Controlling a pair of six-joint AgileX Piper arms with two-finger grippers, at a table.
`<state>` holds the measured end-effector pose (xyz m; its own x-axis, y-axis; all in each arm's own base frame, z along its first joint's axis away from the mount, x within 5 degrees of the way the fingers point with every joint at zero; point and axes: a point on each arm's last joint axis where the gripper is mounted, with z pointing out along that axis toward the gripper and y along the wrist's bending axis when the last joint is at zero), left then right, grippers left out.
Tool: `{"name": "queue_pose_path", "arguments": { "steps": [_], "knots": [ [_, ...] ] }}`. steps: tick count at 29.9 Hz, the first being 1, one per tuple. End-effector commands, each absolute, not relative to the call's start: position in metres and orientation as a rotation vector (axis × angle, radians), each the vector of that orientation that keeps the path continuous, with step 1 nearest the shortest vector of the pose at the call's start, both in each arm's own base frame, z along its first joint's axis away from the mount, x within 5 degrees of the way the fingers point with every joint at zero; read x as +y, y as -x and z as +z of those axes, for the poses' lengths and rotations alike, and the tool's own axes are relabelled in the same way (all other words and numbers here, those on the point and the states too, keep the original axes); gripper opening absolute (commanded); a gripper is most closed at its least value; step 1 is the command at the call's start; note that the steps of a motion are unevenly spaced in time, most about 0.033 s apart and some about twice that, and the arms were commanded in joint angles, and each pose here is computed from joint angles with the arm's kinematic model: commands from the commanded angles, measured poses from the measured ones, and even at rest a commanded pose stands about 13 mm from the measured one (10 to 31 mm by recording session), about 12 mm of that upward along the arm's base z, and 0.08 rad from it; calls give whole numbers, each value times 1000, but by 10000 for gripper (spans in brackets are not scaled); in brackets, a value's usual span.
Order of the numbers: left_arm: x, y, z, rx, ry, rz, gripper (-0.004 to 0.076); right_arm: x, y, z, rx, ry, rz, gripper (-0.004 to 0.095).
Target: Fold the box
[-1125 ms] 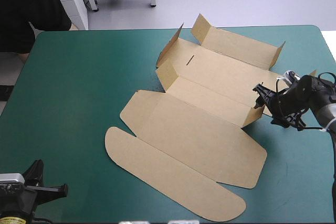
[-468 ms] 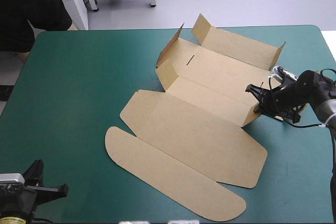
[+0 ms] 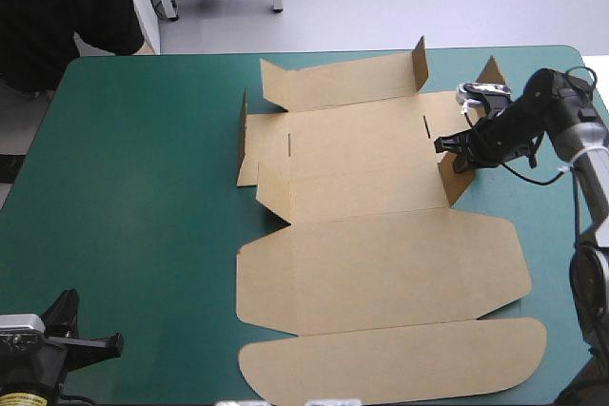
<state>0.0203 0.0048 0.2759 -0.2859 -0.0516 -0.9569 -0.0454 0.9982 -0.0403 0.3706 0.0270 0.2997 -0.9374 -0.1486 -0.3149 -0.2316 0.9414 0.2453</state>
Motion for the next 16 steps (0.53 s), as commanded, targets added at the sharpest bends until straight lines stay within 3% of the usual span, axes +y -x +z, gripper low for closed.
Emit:
{"name": "queue_pose_path", "arguments": {
  "steps": [1, 11, 16],
  "knots": [
    [4, -21, 290, 1777, 61, -18, -10, 49, -381, 327, 2712, 576, 285, -13],
    [4, -21, 290, 1777, 61, -18, -10, 131, -402, 341, 2417, 1182, 64, -15],
    [4, -21, 290, 1777, 61, -18, -10, 168, -395, 347, 2130, 1531, -40, -15]
  ]
}}
